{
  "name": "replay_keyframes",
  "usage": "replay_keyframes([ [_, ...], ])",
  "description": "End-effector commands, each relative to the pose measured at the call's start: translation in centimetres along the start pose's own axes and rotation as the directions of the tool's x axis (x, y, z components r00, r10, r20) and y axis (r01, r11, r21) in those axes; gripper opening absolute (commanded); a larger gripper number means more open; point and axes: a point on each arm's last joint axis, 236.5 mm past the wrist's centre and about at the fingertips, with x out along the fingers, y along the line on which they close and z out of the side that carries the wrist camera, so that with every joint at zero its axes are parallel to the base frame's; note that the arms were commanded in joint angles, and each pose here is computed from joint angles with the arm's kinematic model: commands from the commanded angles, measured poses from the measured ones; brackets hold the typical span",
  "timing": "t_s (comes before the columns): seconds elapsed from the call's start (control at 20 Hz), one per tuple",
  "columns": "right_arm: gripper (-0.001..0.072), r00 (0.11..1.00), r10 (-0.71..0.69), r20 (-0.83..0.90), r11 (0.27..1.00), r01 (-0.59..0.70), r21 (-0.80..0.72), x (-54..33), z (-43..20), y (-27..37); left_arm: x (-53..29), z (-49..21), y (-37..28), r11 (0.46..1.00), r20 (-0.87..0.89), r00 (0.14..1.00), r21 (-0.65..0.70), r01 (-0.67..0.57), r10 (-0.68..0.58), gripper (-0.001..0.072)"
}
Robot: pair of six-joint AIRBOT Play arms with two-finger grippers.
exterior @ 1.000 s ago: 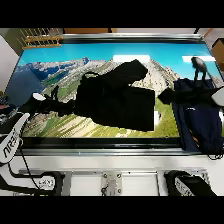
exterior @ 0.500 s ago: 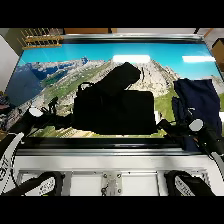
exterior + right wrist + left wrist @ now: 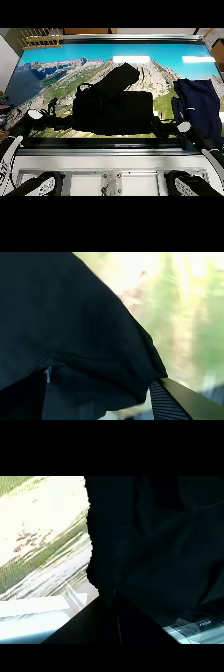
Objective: Fold the clothes and pants, and hang the long-sleeved shirts on hangers.
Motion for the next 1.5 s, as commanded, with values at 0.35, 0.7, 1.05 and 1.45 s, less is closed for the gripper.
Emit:
replay_keyframes([
  [0.35, 0.0013, 0.998, 0.028, 0.056, 0.980, -0.016, -0.199, 0.2, 0.7, 1.0, 0.0, 0.0, 0.0, 1.000, -0.001, 1.000, 0.001, 0.000, 0.000, 0.0019],
  [0.7, 0.0013, 0.963, 0.088, 0.255, 0.800, 0.084, -0.593, -14.7, 9.0, 10.9, -11.8, 7.0, -8.4, 0.981, 0.262, 0.959, 0.183, 0.063, -0.110, 0.0018],
  [1.05, 0.0013, 0.568, 0.657, 0.496, 0.553, 0.084, -0.829, -46.9, 6.8, 29.4, -36.3, 0.1, -27.0, 0.797, 0.598, 0.639, 0.603, 0.039, -0.484, 0.0018],
  [1.45, 0.0012, 0.277, 0.831, 0.483, 0.462, 0.141, -0.876, -61.0, -0.4, 30.0, -45.3, -13.5, -30.7, 0.674, 0.548, 0.439, 0.708, 0.210, -0.712, 0.0018],
])
